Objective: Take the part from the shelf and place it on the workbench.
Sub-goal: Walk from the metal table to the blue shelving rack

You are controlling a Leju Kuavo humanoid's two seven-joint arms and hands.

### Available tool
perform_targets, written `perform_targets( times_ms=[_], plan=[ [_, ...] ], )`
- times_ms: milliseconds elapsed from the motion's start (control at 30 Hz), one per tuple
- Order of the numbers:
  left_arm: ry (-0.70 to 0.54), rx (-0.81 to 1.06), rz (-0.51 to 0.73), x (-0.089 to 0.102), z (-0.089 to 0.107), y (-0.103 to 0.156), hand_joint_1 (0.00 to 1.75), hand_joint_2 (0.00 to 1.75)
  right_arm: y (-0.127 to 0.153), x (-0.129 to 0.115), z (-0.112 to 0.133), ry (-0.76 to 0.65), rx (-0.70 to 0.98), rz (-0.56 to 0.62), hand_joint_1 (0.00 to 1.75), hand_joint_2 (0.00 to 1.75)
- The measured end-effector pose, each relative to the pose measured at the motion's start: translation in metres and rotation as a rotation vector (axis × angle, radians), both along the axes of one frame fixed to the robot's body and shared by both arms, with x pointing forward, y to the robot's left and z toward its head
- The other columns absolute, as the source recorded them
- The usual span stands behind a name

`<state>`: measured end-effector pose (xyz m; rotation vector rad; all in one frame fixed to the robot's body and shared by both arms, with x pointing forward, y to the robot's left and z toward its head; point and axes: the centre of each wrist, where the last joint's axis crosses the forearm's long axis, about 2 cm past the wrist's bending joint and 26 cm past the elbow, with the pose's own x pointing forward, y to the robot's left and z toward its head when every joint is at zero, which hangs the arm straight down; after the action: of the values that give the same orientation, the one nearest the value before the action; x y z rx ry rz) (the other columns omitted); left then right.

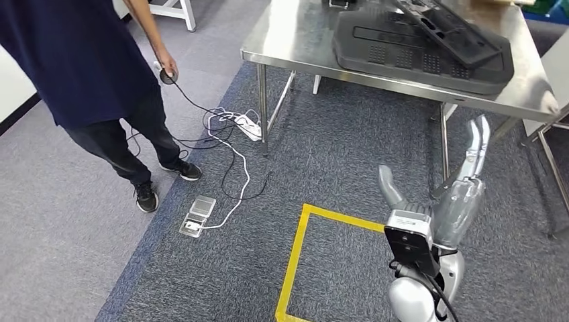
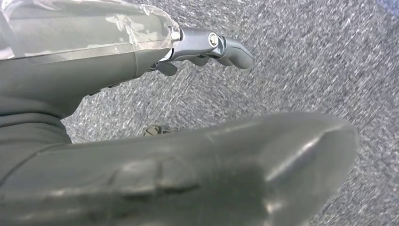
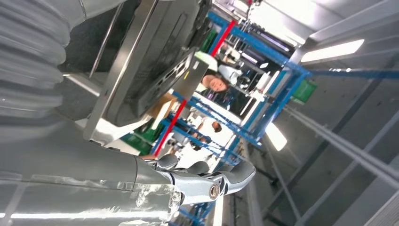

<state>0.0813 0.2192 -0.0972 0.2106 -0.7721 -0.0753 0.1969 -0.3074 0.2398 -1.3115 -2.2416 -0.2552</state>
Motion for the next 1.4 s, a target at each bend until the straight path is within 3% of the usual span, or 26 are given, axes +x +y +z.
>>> perform_targets(
  times_ms=[1400],
  plan=[
    [0.005,-0.023,0.005,-0.0031,0.0009,-0.0100,0.00,0.00,-0.0069,0.0036,0.0055,0.031,-0.031,-0.030,0.00,1.75]
  ],
)
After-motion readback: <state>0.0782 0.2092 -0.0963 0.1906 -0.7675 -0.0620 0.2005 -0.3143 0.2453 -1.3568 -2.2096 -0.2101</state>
